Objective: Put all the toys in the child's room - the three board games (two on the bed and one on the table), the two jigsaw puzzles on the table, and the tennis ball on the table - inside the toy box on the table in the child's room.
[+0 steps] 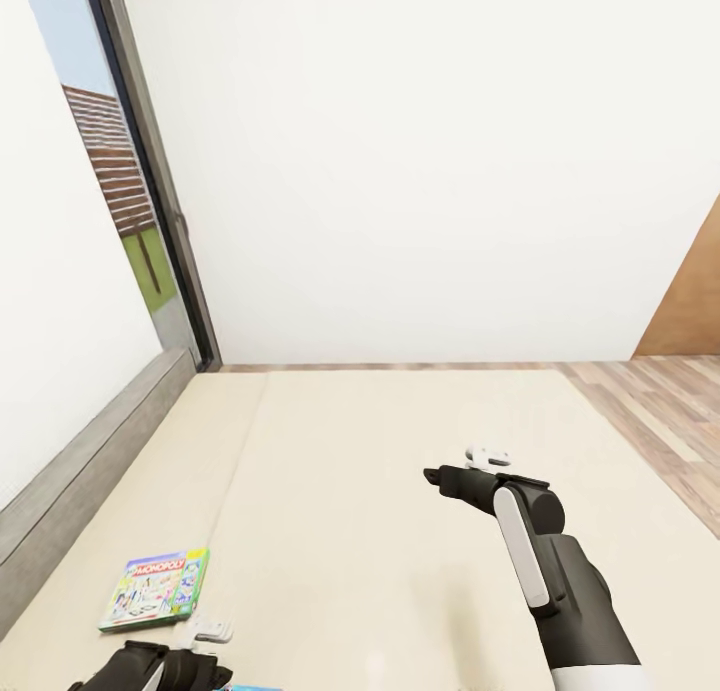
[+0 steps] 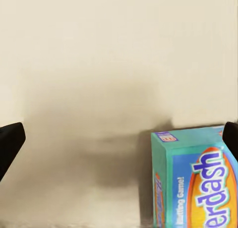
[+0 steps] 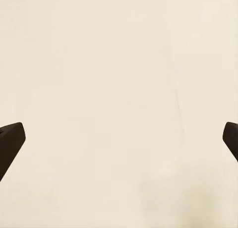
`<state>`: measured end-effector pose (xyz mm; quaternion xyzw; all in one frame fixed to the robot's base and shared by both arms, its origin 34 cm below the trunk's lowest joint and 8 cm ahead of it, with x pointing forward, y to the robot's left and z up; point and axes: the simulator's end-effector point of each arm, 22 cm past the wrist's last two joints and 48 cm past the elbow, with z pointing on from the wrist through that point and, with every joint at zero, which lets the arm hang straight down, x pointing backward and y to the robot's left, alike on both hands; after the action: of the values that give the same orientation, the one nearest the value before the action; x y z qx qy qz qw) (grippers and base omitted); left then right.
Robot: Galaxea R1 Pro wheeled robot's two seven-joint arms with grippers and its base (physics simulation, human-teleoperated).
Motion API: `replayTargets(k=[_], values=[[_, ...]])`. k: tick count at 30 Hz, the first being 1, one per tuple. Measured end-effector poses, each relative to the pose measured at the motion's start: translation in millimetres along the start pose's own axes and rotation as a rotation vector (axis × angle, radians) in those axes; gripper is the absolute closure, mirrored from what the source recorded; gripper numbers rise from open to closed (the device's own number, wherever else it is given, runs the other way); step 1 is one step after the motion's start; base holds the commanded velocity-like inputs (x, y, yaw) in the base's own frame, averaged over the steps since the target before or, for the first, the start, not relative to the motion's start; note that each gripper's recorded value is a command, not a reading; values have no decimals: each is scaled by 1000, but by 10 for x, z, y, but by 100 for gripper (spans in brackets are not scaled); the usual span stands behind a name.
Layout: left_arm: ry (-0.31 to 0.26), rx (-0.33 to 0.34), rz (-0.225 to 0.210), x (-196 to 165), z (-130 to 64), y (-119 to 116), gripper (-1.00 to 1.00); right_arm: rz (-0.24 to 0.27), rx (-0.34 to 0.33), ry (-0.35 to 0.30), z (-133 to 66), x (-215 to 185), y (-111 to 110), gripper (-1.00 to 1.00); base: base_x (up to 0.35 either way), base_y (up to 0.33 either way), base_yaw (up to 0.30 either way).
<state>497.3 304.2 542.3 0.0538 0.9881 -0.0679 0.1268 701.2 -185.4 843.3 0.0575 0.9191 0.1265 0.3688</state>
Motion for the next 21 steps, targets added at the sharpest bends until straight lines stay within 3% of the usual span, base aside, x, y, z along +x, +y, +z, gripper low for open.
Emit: replayTargets(k=[4,5,7,8,12,21], values=[[38,25,-4,217,57,-61,-100,1,1,5,21,23,-7,-100,0,0,0],[33,29,-21,225,64,-66,-100,1,1,7,26,29,-8,-100,0,0,0],[25,38,-8,218,67,-60,-100,2,2,11,42,44,-16,-100,0,0,0],[33,71,-3,261,90,-181,-100,2,3,13,51,52,-22,-100,0,0,0],[38,126,-1,290,94,-298,-100,4,5,19,76,79,-32,-100,0,0,0],[32,140,10,296,112,-328,-100,4,5,18,105,90,-35,-100,0,0,0]])
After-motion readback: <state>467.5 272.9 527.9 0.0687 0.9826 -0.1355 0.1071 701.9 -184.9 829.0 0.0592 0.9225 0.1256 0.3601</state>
